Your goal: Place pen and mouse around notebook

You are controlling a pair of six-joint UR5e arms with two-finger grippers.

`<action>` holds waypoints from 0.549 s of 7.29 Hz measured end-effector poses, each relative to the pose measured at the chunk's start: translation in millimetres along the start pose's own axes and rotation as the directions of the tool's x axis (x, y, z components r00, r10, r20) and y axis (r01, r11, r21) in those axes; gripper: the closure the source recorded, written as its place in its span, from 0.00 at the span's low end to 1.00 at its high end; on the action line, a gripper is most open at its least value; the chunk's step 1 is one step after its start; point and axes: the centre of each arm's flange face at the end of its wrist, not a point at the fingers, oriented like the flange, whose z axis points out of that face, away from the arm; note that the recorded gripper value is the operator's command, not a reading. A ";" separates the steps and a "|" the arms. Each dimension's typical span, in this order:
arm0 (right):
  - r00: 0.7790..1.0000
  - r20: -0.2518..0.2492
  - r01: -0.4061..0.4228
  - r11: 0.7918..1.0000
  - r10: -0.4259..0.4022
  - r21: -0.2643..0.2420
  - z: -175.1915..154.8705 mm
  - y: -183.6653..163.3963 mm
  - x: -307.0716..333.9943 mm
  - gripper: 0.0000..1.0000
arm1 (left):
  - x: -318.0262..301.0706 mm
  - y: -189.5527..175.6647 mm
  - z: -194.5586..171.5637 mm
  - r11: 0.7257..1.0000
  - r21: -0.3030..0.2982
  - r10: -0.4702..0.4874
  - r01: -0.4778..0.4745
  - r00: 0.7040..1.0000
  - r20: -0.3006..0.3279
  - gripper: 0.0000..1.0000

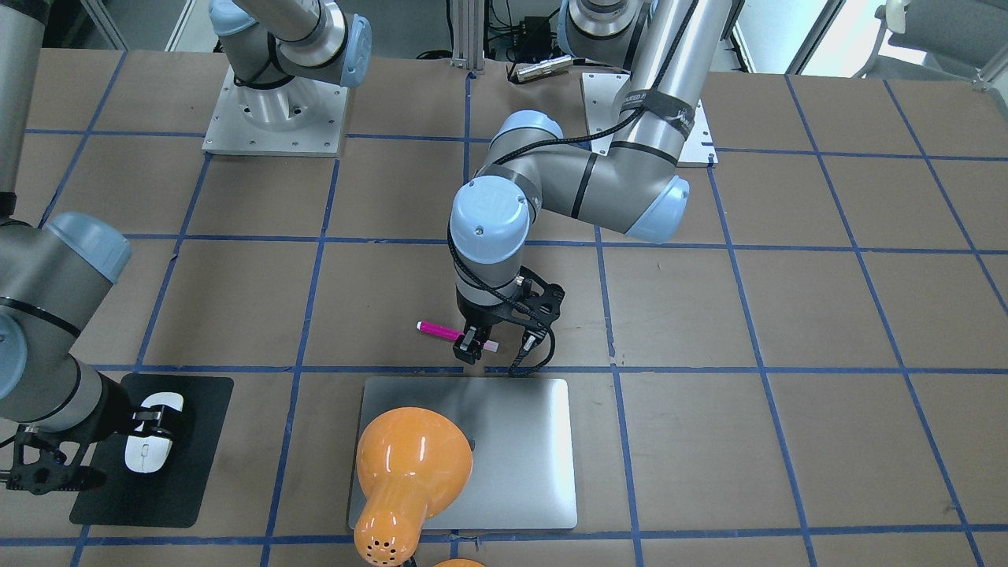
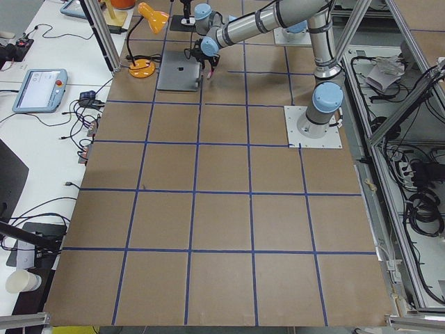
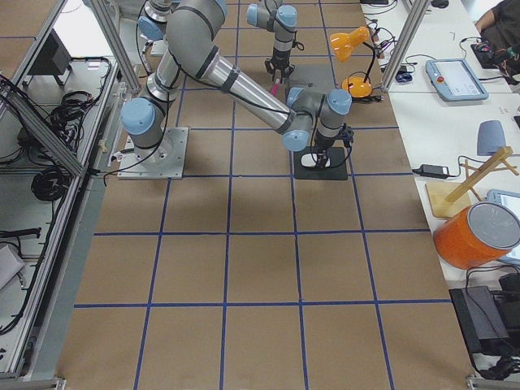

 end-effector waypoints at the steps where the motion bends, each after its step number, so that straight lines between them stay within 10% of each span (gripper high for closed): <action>1: 1.000 -0.002 0.005 1.000 -0.005 -0.001 -33.5 2.3 -16.2 0.00 | -6.0 -26.2 -40.7 0.990 -0.006 0.139 -0.139 0.990 0.012 0.00; 4: 1.000 -0.003 0.023 1.000 -0.023 -0.003 -163.9 55.9 -100.9 0.00 | -58.0 -139.9 -174.0 0.867 -0.020 0.497 -0.497 0.867 0.006 0.00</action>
